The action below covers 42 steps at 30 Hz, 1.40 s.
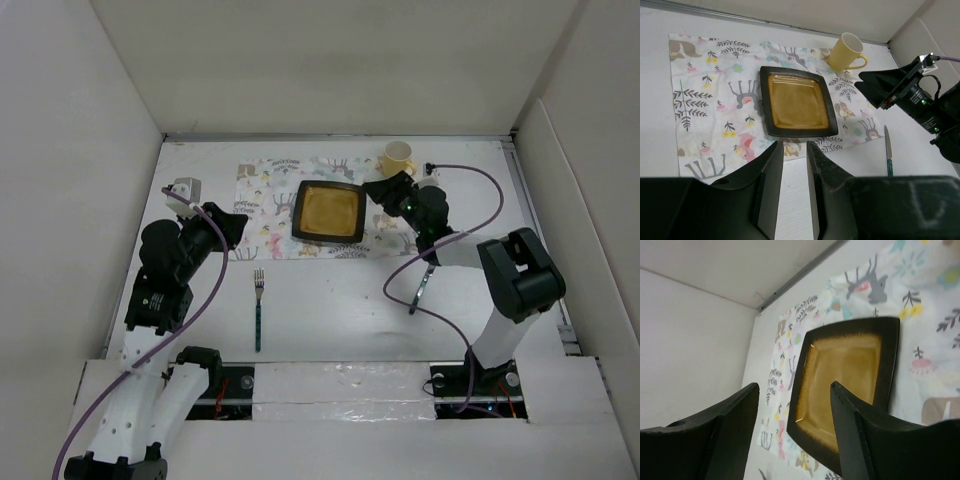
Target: Set the dinner table for one person
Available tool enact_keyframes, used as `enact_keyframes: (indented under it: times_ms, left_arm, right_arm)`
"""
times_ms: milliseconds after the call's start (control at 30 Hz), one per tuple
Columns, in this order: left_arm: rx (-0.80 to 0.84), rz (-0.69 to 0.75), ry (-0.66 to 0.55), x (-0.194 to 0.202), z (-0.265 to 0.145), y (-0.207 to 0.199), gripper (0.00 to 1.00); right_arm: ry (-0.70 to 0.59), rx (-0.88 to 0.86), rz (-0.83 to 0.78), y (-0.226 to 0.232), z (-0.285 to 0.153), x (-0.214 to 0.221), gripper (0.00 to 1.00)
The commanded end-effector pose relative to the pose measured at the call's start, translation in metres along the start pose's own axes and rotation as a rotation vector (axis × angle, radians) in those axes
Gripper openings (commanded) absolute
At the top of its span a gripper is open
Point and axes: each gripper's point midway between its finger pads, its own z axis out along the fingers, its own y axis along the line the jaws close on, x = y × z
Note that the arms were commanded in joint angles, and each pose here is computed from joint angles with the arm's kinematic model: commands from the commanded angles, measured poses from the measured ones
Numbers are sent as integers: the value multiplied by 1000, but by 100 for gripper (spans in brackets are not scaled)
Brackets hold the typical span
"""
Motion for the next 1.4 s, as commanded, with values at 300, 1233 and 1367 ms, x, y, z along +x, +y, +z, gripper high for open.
enact_keyframes:
  times_ms: [300,1233,1367]
  left_arm:
    - [24,8,-51,-12,-1,-5,22]
    - [216,106,-191,-39,-57,-59,28]
    - [209,106,-191,-39,-57,-58,29]
  right_arm:
    - [95,97,-215,-38,-10,-3,23]
    - [675,916,-338,-145,-246,40,51]
    - [728,934,-336,-150,-248,56,48]
